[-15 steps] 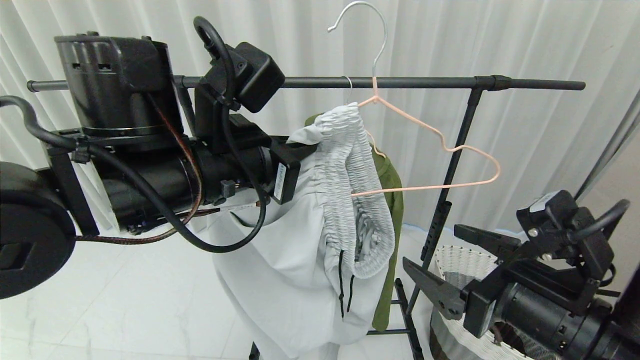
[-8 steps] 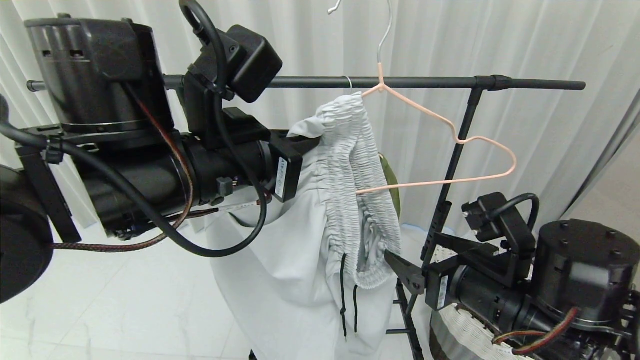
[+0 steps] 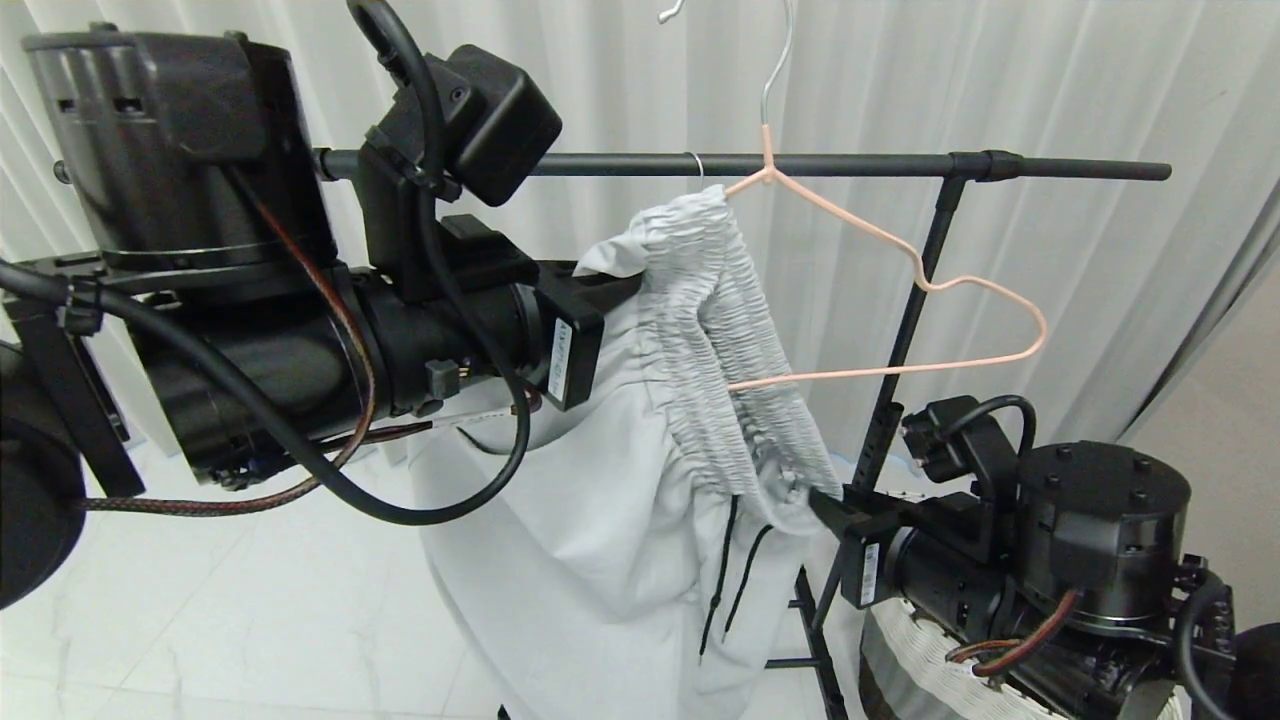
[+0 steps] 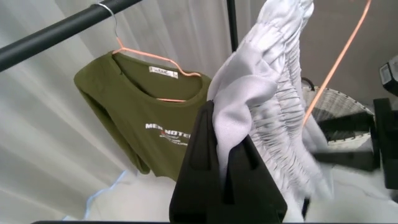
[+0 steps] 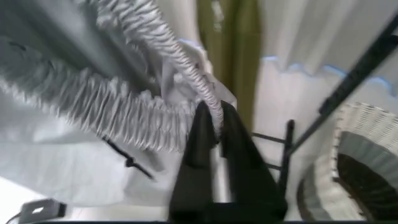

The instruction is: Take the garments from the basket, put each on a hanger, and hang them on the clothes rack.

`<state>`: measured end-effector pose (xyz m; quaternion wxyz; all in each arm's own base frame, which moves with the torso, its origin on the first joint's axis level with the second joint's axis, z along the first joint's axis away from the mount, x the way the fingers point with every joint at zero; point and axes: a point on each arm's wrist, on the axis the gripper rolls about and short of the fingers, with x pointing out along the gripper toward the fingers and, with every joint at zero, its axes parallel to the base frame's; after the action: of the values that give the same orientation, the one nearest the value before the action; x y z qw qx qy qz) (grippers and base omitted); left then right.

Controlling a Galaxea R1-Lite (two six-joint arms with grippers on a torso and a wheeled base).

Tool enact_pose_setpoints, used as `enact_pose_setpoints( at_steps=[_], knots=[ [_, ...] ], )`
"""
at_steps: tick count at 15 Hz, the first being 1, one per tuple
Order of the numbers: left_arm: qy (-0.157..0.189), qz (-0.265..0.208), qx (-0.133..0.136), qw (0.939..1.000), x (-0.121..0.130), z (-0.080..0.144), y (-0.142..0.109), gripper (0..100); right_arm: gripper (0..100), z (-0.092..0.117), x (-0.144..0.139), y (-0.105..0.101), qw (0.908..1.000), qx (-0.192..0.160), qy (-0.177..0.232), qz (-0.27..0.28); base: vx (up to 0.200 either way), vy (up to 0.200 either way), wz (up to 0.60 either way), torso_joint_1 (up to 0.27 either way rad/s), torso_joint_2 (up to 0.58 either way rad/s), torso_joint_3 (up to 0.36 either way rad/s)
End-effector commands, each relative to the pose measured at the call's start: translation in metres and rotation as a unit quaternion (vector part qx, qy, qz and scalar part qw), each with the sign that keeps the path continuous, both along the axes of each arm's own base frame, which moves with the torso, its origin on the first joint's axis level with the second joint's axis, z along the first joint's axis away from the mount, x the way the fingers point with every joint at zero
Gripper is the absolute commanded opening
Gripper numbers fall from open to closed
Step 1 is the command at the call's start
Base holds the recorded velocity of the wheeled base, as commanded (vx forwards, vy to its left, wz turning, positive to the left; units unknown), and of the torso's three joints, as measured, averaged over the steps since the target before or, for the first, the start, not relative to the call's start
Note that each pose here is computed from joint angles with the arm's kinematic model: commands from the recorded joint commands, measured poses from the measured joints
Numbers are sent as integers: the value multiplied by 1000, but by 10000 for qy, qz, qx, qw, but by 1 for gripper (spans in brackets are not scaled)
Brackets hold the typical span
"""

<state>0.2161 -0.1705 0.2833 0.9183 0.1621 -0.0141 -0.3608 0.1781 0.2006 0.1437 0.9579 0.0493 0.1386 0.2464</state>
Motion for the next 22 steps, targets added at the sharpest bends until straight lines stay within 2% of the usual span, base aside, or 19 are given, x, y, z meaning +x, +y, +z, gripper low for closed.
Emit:
enact_pose_setpoints(
  at_steps=[1, 3, 5, 8, 10, 12, 15, 18, 21, 22],
  knots=[
    [54, 64, 59, 9999, 2, -5, 3, 0, 0, -1, 7, -7, 9998, -35, -1, -191, 0, 0, 0, 0, 0, 0],
    [68, 139, 89, 9998, 2, -12, 8, 0, 0, 1, 21, -23, 9982, -73, -68, -594, 0, 0, 0, 0, 0, 0],
    [-131, 199, 74, 9997, 3, -20, 11, 0, 0, 5, 30, -35, 9959, -29, -151, -887, 0, 0, 0, 0, 0, 0],
    [-449, 386, 379, 9975, 8, -32, 24, 0, 0, 8, 41, -48, 9923, -16, -322, -1192, 0, 0, 0, 0, 0, 0],
    [-484, 426, 365, 9973, 6, -33, 28, 0, 0, 8, 44, -53, 9909, -38, -344, -1300, 0, 0, 0, 0, 0, 0],
    [-448, 386, 451, 9972, -3, -39, 33, 0, 0, 9, 45, -54, 9907, -33, -350, -1316, 0, 0, 0, 0, 0, 0],
    [-450, 454, 801, 9947, -10, -53, 53, 0, 0, 9, 45, -54, 9908, -40, -353, -1306, 0, 0, 0, 0, 0, 0],
    [-468, 607, 1071, 9913, -6, -61, 68, 0, 0, 9, 44, -53, 9912, -92, -374, -1263, 0, 0, 0, 0, 0, 0],
    [-540, 572, 1400, 9870, -5, -68, 70, 0, 0, 13, 40, -50, 9929, -189, -494, -1069, 0, 0, 0, 0, 0, 0],
    [-480, 575, 1605, 9842, 1, -77, 66, 0, 0, 18, 34, -47, 9951, -217, -604, -758, 0, 0, 0, 0, 0, 0]
  ],
)
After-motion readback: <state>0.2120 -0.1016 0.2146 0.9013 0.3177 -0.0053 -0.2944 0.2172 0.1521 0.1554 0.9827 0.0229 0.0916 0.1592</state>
